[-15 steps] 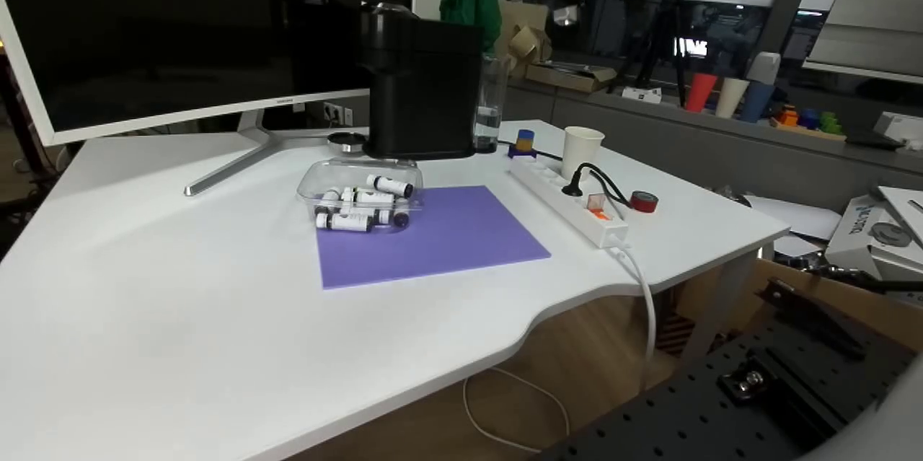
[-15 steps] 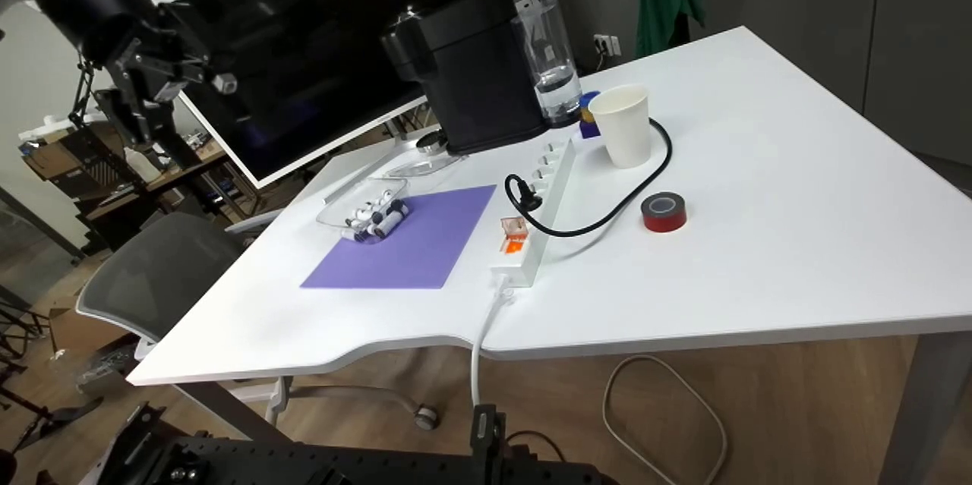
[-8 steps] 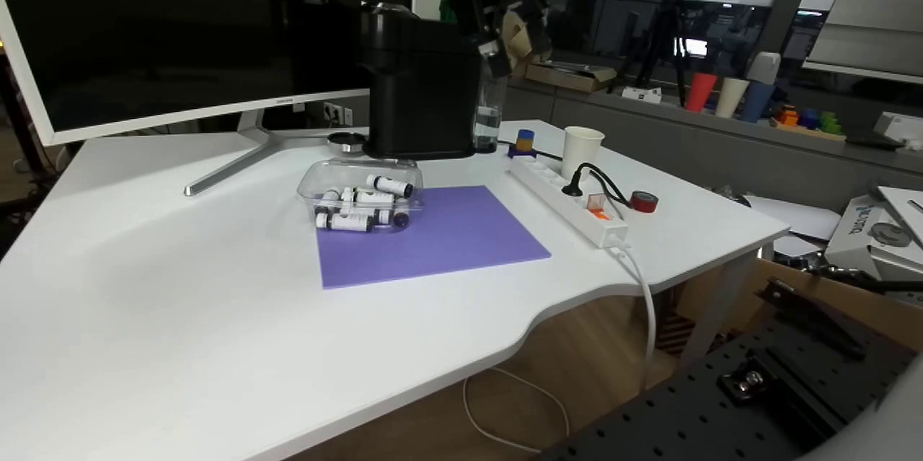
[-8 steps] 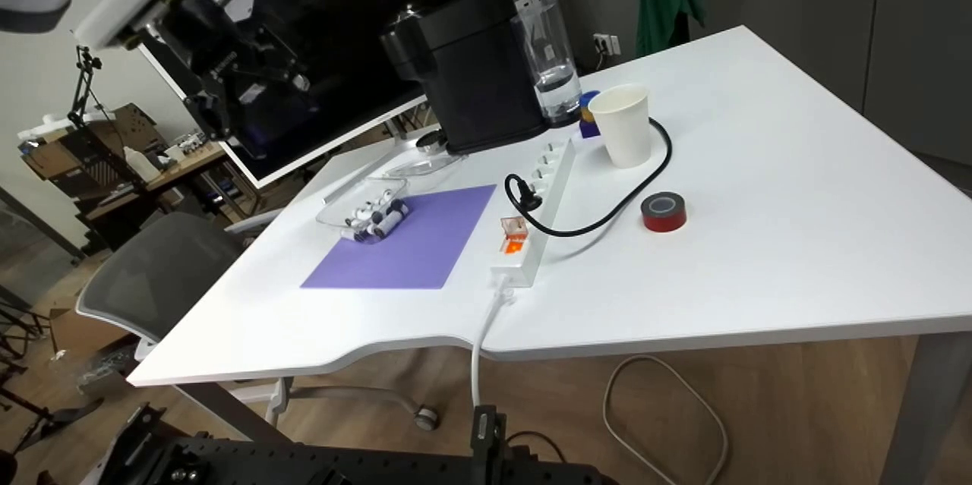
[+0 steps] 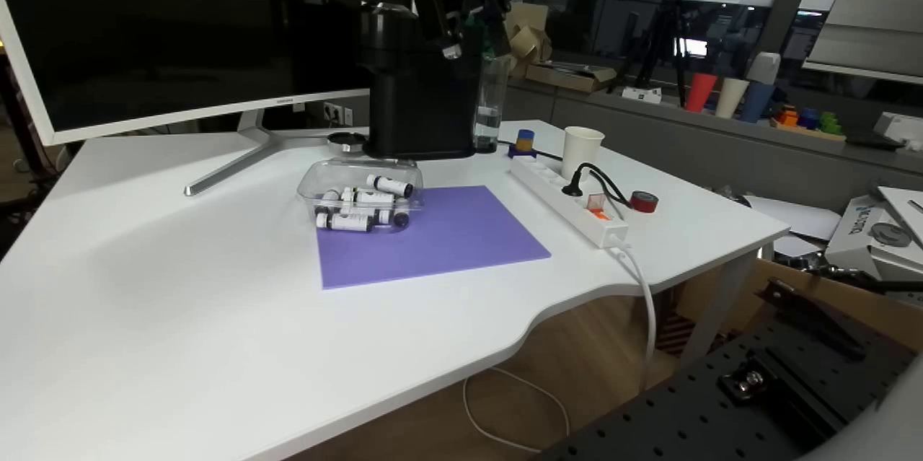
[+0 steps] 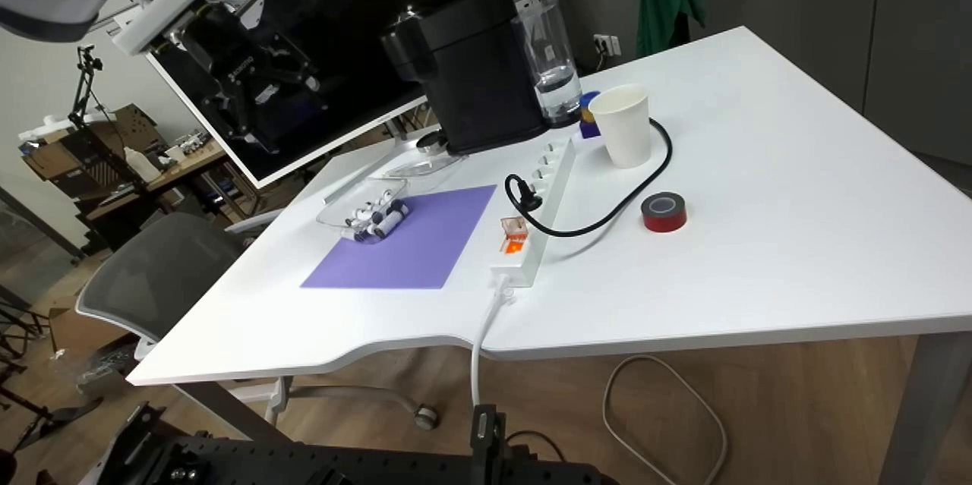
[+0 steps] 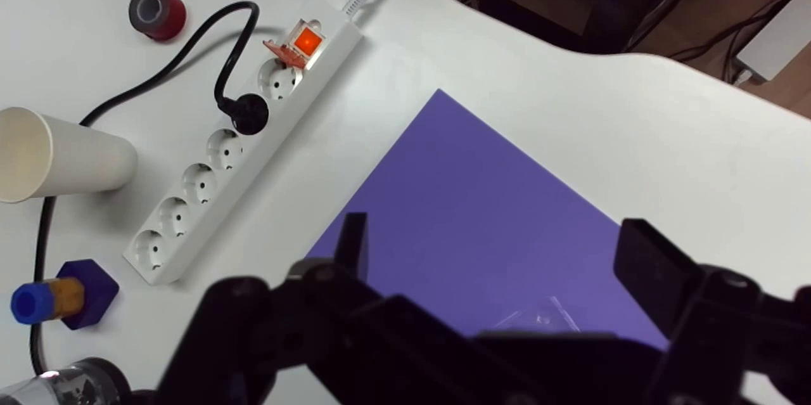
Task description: Remove a bottle from the colourless bowl and put it on the purple bowl
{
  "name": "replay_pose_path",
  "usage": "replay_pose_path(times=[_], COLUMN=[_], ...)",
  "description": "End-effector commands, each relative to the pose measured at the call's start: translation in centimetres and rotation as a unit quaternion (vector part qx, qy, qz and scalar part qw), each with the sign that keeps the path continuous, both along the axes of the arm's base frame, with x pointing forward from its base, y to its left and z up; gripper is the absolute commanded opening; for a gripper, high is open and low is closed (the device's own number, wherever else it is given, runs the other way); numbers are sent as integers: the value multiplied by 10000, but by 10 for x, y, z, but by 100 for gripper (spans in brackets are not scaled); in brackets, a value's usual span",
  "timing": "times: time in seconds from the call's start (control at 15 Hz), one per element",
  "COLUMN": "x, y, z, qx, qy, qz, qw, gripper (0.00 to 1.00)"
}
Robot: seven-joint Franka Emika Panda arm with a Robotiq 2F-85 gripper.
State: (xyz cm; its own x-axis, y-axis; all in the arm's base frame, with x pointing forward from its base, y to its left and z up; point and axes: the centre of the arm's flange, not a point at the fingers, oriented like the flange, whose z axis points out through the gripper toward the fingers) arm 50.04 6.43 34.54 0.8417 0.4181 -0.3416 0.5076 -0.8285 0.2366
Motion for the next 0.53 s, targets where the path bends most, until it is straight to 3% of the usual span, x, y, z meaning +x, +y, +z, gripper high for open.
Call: replay_pose_path(times=[0.0, 0.27, 0.47], x=[2, 21, 33], y=[6, 18, 16], z=[-12, -38, -59], qx=[3, 657, 1481], qy=[-680, -1084, -917], qz=[434, 1024, 1250], qw=[9967, 9866, 9768], gripper=[100, 100, 100])
